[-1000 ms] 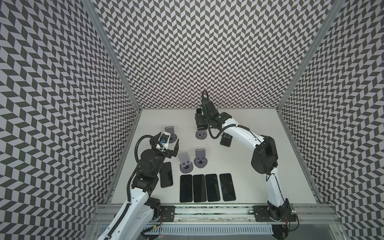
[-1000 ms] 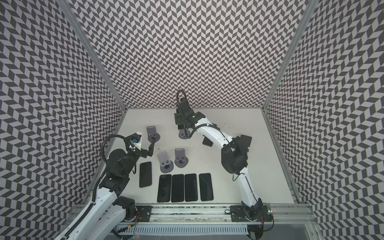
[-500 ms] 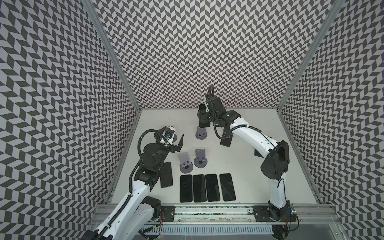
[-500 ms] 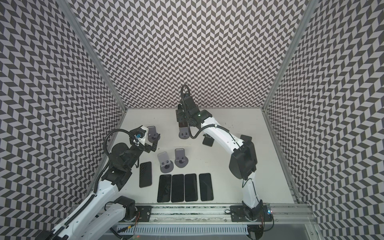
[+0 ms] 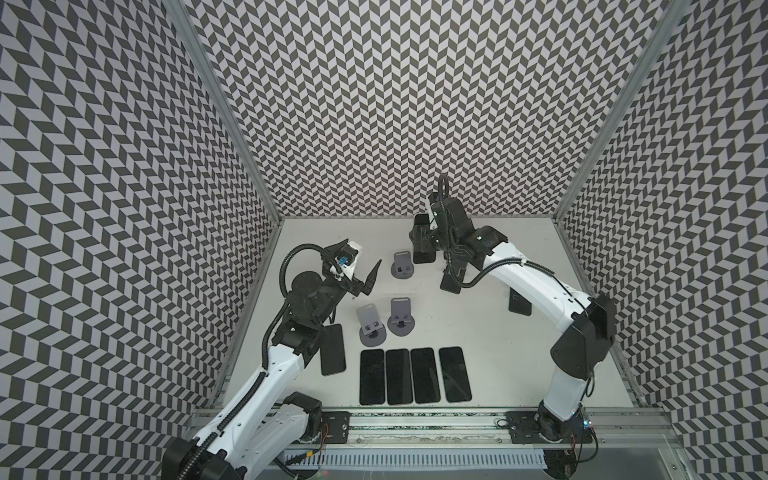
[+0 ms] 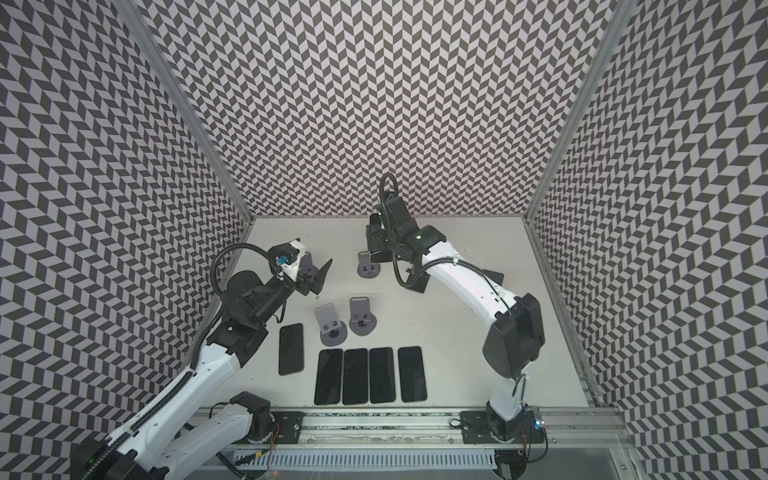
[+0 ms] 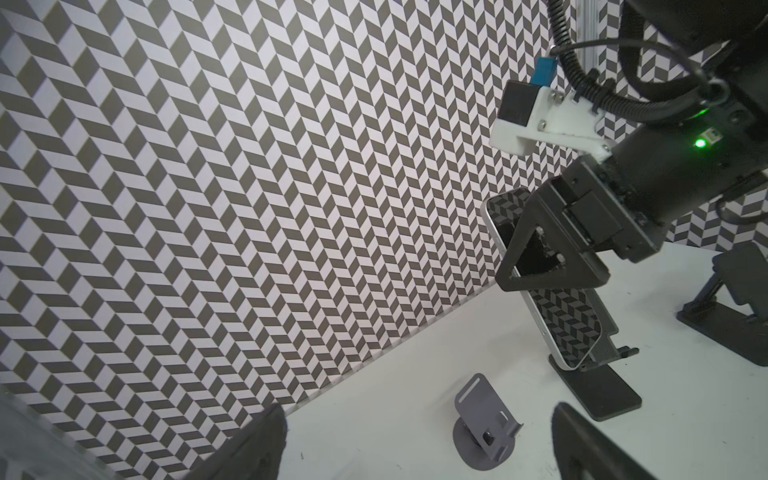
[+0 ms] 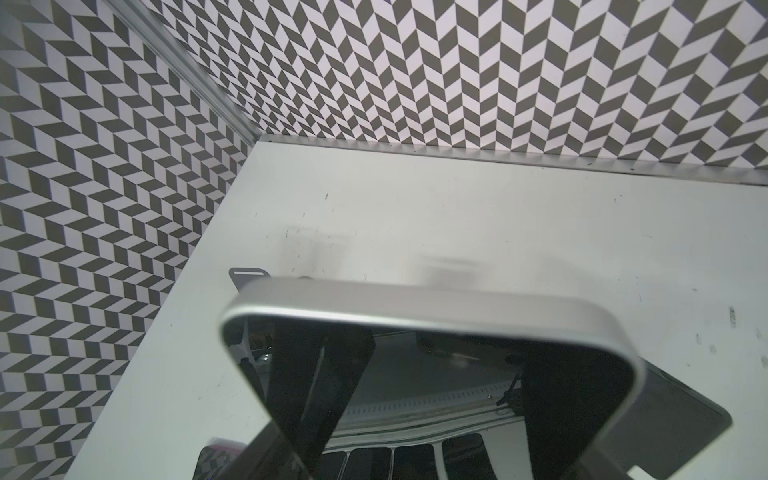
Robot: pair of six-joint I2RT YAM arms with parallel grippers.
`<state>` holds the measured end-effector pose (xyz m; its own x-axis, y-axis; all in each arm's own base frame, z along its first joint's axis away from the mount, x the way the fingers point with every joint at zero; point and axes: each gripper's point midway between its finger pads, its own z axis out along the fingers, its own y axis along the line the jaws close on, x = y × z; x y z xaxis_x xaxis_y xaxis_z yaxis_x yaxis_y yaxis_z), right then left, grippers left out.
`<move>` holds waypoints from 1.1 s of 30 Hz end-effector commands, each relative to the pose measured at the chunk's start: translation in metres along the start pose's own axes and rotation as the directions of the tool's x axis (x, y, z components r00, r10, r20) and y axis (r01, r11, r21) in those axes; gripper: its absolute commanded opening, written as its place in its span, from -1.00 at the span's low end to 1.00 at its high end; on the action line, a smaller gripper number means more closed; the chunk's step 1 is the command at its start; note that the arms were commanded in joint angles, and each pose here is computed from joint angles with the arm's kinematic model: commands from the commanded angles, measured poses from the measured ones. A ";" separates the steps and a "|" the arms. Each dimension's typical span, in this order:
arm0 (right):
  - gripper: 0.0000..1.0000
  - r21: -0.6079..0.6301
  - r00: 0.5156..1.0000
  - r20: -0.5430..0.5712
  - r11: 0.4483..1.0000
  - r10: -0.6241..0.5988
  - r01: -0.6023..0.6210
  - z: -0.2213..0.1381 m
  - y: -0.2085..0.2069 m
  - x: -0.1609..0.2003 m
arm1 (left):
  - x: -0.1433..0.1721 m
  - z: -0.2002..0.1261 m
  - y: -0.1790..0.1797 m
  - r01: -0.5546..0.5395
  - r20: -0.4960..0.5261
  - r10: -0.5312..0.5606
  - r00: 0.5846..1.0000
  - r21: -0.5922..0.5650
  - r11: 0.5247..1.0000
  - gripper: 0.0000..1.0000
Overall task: Remove the phone from the phone stand
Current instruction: Remove the phone from the phone stand, then place the phone at the center of the table.
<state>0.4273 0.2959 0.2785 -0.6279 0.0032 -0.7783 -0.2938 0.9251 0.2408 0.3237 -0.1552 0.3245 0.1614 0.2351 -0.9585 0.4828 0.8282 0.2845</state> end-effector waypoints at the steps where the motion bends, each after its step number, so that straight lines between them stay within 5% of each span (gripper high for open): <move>1: 0.13 -0.054 0.982 0.171 0.996 0.074 -0.066 -0.043 0.002 -0.042 | -0.027 0.009 -0.012 -0.001 0.073 -0.003 0.997 0.056 0.998 0.99; 14: 0.05 -0.015 0.970 0.205 0.991 0.133 -0.132 -0.103 -0.043 -0.027 | -0.053 0.049 -0.086 -0.034 0.125 0.003 0.992 0.248 0.968 0.99; 33: -0.07 -0.029 0.974 0.056 0.975 0.221 -0.220 -0.121 -0.066 0.050 | -0.068 0.063 -0.138 0.000 0.139 -0.059 0.988 0.394 0.919 0.99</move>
<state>0.3273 0.1864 0.2740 -0.6741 0.1734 -0.7180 -0.1505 0.9194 0.3634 0.3069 -0.3106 0.3434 0.2367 0.1408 -0.9613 0.7674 0.5798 0.2738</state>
